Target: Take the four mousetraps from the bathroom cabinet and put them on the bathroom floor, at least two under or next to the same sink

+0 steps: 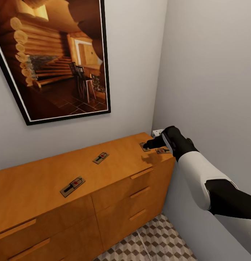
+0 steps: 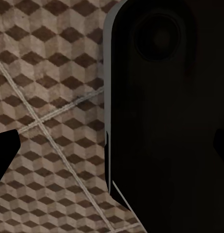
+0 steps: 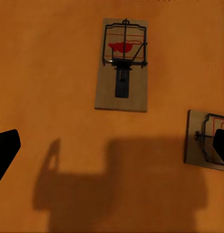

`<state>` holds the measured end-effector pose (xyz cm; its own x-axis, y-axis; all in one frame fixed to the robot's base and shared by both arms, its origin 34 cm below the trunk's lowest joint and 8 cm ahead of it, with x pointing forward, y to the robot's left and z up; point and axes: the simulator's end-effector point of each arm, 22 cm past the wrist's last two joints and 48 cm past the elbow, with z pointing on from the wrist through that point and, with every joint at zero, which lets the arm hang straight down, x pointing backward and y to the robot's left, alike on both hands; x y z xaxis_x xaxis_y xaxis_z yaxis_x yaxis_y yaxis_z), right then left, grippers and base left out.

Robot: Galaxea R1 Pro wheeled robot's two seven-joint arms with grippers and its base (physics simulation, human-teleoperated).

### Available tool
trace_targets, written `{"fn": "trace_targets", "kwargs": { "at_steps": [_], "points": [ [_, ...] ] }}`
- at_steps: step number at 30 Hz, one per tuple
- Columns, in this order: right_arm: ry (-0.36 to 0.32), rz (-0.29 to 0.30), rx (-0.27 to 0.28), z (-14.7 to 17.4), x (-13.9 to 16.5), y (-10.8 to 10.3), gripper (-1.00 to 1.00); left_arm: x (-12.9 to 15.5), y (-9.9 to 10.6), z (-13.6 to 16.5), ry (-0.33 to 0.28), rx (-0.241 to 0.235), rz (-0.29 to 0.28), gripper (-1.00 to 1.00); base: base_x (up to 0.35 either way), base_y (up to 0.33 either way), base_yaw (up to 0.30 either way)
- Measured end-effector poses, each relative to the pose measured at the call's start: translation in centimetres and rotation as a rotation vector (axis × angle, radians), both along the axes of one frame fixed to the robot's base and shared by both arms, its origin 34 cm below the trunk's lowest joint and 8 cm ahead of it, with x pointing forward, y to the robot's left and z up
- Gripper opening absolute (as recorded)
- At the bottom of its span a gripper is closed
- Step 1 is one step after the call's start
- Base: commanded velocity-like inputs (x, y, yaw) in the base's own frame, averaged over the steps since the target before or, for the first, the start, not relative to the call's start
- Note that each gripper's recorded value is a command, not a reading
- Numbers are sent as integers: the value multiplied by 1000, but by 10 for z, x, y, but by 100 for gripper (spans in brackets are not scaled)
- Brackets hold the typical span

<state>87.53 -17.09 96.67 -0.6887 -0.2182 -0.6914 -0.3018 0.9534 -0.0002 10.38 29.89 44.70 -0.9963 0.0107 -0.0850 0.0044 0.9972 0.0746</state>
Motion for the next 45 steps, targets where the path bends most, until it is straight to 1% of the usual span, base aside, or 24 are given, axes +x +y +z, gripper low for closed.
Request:
{"fn": "trace_targets", "kwargs": {
  "at_steps": [13, 19, 32, 41, 44, 45],
  "points": [
    [0, 0, 1, 0, 0, 1, 100, 0, -3, 0, 0, -4, 0, 100, 32, 0, 0],
    [0, 1, 1, 0, 0, 1, 100, -4, -7, 0, 6, -9, 1, 100, 27, 0, 0],
    [0, 5, 10, 1, 0, 2, 100, -10, -7, 1, 14, -9, 2, 100, 2, 0, 0],
    [-22, 13, 16, 4, 3, 3, 100, -18, -7, 2, 24, -9, 2, 100, 0, 0, 0],
    [-24, 15, 17, 4, 3, 4, 100, -25, -7, 2, 46, -9, 3, 100, 0, 0, 0],
    [-24, 15, 19, 4, 3, 4, 100, -33, -8, 2, 80, -10, 4, 100, 0, 0, 0]
  ]
}}
